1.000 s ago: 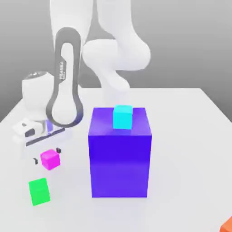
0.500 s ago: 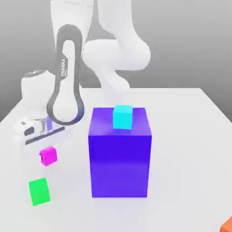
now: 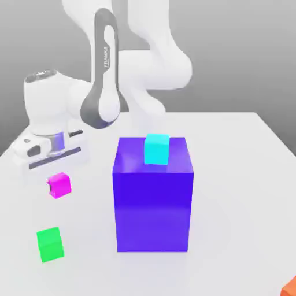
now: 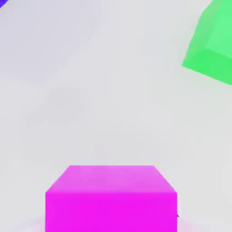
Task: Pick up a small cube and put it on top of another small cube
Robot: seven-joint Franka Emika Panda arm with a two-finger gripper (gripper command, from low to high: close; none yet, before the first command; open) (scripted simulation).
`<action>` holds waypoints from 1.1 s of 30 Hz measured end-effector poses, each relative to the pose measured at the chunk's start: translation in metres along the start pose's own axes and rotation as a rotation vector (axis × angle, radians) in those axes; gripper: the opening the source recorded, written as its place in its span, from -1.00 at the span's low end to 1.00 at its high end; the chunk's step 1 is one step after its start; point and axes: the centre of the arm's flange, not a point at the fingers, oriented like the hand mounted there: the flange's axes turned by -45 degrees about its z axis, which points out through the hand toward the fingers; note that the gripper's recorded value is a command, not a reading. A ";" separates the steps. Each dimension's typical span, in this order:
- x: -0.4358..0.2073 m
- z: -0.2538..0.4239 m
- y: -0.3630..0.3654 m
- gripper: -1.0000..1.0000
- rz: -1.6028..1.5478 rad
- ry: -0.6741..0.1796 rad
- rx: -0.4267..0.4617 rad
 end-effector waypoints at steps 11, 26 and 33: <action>0.029 -0.019 0.050 -1.00 -0.249 -0.051 0.028; 0.114 -0.036 0.103 -1.00 -0.608 -0.006 0.005; 0.112 0.008 0.102 -1.00 -0.607 -0.005 0.010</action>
